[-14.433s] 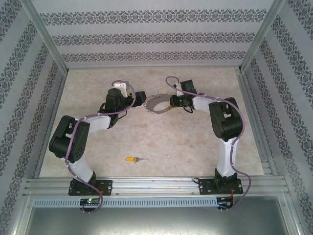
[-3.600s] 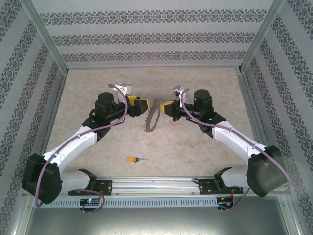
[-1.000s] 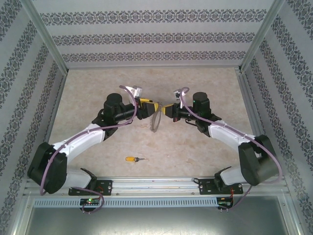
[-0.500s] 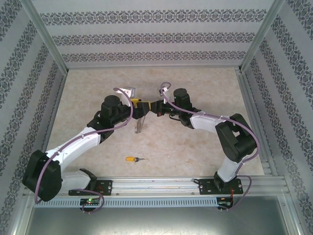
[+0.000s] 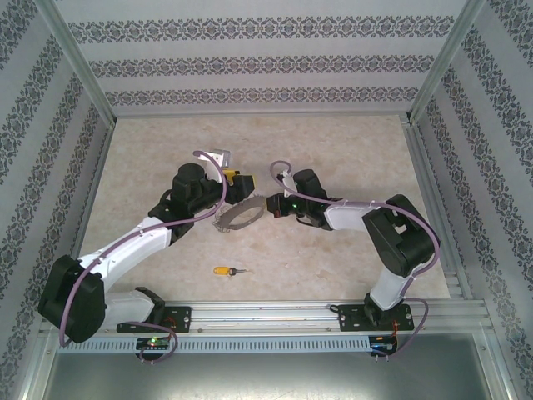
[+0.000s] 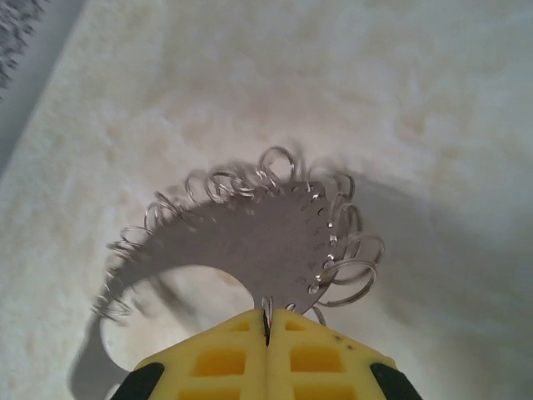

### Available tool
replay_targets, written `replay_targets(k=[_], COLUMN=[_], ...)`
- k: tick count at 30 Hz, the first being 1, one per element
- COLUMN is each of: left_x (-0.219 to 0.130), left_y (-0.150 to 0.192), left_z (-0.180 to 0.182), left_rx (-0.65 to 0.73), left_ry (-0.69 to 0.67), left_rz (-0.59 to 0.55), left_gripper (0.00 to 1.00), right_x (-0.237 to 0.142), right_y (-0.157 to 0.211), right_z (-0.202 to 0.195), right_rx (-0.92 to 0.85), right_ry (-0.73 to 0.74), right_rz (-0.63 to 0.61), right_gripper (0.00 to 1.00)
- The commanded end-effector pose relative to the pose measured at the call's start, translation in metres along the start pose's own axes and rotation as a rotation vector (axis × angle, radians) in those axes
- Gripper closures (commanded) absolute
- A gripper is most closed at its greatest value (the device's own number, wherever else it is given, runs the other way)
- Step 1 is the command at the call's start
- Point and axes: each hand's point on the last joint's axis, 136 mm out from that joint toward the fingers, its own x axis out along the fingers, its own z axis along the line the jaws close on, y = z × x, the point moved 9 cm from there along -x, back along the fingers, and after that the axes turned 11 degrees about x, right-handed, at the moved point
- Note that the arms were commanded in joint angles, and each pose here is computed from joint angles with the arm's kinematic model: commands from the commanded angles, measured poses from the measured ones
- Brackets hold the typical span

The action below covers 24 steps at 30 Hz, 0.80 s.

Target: Put the keys on the keyring

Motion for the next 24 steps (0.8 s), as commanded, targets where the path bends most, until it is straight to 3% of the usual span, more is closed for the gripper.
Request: replay_targets(k=[1,14,24], left_x=[0.001,-0.001,-0.001], left_y=[-0.007,-0.009,-0.008], left_z=[-0.001,-0.003,-0.004], left_rx=[0.012,0.013,0.013], left_ry=[0.026,0.035,0.047], left_rz=[-0.026,-0.029,-0.030], left_gripper=[0.33,0.33,0.33], right_x=[0.000,0.011,0.006], right_y=[0.010,0.030,0.032], right_z=[-0.006,-0.015,-0.014], right_rx=[-0.021,-0.008,-0.005], right_ry=[0.108,0.184,0.188], right_rz=[0.026,0.100,0.096], right_gripper=[1.00,1.00,0.89])
